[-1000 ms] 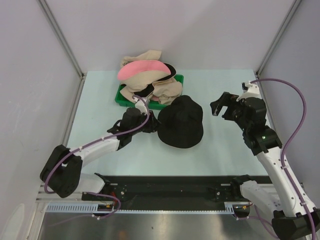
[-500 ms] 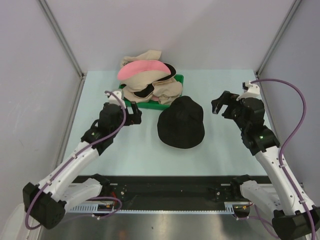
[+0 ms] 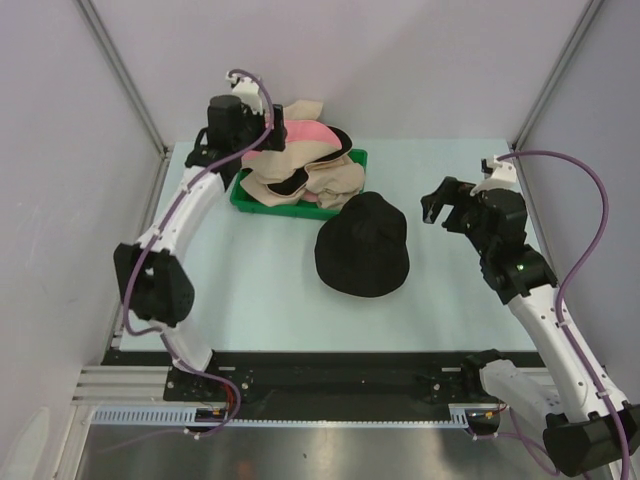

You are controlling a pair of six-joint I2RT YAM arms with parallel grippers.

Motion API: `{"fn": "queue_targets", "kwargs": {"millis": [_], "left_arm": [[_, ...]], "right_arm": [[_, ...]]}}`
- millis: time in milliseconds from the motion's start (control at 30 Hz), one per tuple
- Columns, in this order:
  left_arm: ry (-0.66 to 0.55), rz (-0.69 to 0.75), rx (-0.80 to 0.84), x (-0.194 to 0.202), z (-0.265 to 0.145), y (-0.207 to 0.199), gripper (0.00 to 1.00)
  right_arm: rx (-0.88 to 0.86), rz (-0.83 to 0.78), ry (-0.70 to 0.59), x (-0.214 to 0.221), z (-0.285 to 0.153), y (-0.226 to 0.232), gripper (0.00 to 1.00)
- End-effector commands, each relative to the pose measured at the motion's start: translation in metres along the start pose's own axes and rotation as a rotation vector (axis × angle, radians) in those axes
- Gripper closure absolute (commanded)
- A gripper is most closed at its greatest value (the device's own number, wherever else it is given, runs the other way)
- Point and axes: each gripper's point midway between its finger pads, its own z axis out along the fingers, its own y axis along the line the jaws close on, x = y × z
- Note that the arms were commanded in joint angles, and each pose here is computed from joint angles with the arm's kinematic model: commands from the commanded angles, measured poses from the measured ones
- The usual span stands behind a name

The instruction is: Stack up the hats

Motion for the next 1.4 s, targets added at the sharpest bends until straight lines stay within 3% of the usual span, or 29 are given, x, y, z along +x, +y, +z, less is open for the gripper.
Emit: {"fn": "queue_targets", "kwargs": {"millis": [0, 133, 267, 400, 567, 667, 733, 767, 867, 1000, 1133, 1367], "left_arm": [[0.046, 0.044, 0.23, -0.012, 0.027, -0.015, 0.0], [0.122, 0.082, 0.279, 0.0, 0.063, -0.012, 0.02], [0.197, 0.08, 0.308, 0.026, 0.073, -0.013, 0.02], [0.294, 0.066, 0.355, 0.057, 0.066, -0.018, 0.03], [0.319, 0.059, 0.374, 0.073, 0.059, -0.021, 0.06], [0.328, 0.047, 0.374, 0.075, 0.057, -0.021, 0.28], [0.326, 0.041, 0.396, 0.073, 0.055, -0.025, 0.67], [0.33, 0.031, 0.402, 0.073, 0.053, -0.027, 0.98], [0.271, 0.004, 0.392, 0.046, 0.042, -0.03, 1.0], [0.071, -0.058, 0.425, -0.033, 0.007, -0.045, 1.0], [-0.192, -0.149, 0.487, -0.127, -0.056, -0.069, 1.0], [-0.322, -0.244, 0.544, -0.174, -0.135, -0.142, 1.0]], "right_arm": [[-0.046, -0.043, -0.067, -0.033, -0.004, 0.014, 0.06], [-0.024, -0.023, -0.068, -0.035, -0.001, 0.011, 0.06], [-0.012, 0.025, -0.067, -0.032, 0.007, 0.008, 0.06], [-0.013, 0.031, -0.056, -0.03, 0.013, 0.009, 0.06], [-0.011, 0.02, -0.036, -0.024, 0.018, 0.007, 0.06], [-0.013, 0.023, -0.033, -0.024, 0.019, 0.007, 0.06], [-0.014, 0.026, -0.034, -0.023, 0.018, 0.007, 0.06], [-0.017, 0.028, -0.033, -0.022, 0.017, 0.007, 0.06], [-0.013, 0.029, -0.043, -0.024, 0.014, 0.006, 0.06], [-0.024, 0.009, -0.061, -0.032, 0.008, 0.009, 0.06], [-0.048, -0.003, -0.075, -0.04, 0.004, 0.016, 0.06], [-0.032, 0.009, -0.093, -0.039, 0.0, 0.012, 0.06]]}}
